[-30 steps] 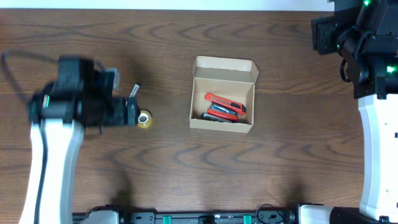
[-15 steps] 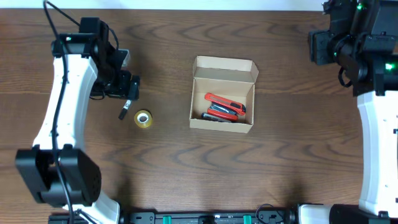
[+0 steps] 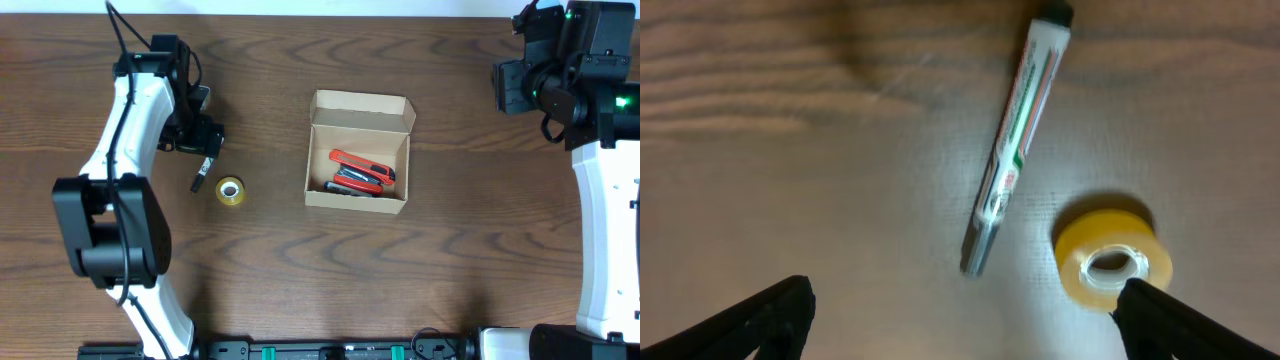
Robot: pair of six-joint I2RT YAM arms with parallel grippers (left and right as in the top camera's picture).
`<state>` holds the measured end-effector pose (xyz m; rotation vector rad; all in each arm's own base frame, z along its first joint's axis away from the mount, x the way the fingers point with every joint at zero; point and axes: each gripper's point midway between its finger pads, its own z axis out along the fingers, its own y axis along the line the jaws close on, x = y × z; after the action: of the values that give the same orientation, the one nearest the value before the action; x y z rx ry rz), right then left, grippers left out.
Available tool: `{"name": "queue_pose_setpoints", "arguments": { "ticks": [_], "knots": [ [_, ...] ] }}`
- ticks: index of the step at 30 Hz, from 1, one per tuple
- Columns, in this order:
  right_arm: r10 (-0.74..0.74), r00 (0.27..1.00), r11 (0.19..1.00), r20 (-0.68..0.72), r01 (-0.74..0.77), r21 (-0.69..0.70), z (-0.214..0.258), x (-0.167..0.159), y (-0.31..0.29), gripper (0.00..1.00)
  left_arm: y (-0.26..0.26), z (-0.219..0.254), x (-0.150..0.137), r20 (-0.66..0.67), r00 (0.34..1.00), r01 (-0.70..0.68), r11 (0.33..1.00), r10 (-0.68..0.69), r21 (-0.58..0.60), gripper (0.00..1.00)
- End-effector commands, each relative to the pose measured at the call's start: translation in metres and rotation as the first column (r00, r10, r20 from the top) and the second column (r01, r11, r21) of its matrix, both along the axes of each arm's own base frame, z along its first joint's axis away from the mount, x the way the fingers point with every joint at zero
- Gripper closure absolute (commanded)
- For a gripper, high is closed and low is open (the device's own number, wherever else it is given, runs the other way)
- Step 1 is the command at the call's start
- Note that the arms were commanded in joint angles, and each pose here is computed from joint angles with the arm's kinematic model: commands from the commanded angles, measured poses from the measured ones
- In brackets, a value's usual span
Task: Pack container
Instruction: 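Move the left gripper over the black-capped marker and lower toward it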
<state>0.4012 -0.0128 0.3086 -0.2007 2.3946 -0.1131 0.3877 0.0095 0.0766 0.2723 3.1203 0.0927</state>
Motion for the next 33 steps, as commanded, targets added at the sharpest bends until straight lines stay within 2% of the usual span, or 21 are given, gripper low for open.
{"name": "queue_pose_setpoints", "arguments": {
  "ticks": [1, 7, 9, 15, 20, 24, 33],
  "knots": [
    [0.000, 1.000, 1.000, 0.000, 0.000, 0.018, 0.000, 0.000, 0.002, 0.39, -0.007, -0.008, 0.013, 0.019, 0.998, 0.055, 0.998, -0.055, -0.038, 0.01],
    [0.005, 1.000, 1.000, -0.005, -0.005, 0.024, 0.000, -0.001, 0.003, 0.39, -0.016, -0.018, 0.028, 0.063, 0.996, 0.065, 0.994, -0.059, -0.087, 0.00],
    [0.005, 1.000, 1.000, -0.008, -0.005, 0.024, -0.001, -0.002, 0.003, 0.40, -0.018, -0.019, 0.027, 0.063, 0.996, 0.075, 0.992, -0.069, -0.097, 0.07],
    [0.005, 1.000, 1.000, -0.026, -0.005, 0.024, -0.004, -0.005, 0.003, 0.40, -0.022, -0.034, 0.009, 0.004, 0.998, 0.062, 0.988, -0.062, -0.139, 0.15],
    [0.005, 0.999, 1.000, -0.034, -0.004, 0.024, -0.005, -0.006, 0.003, 0.40, -0.027, -0.060, -0.011, -0.017, 0.999, 0.033, 0.984, -0.037, -0.174, 0.02],
    [0.005, 0.999, 1.000, -0.035, -0.004, 0.024, -0.005, -0.007, 0.003, 0.41, -0.029, -0.066, -0.021, -0.007, 0.999, 0.035, 0.982, -0.037, -0.183, 0.05],
    [0.005, 0.999, 1.000, -0.044, -0.004, 0.024, -0.007, -0.008, 0.003, 0.42, -0.025, -0.058, -0.010, 0.057, 0.998, 0.040, 0.984, -0.030, -0.175, 0.03]
  ]
}}
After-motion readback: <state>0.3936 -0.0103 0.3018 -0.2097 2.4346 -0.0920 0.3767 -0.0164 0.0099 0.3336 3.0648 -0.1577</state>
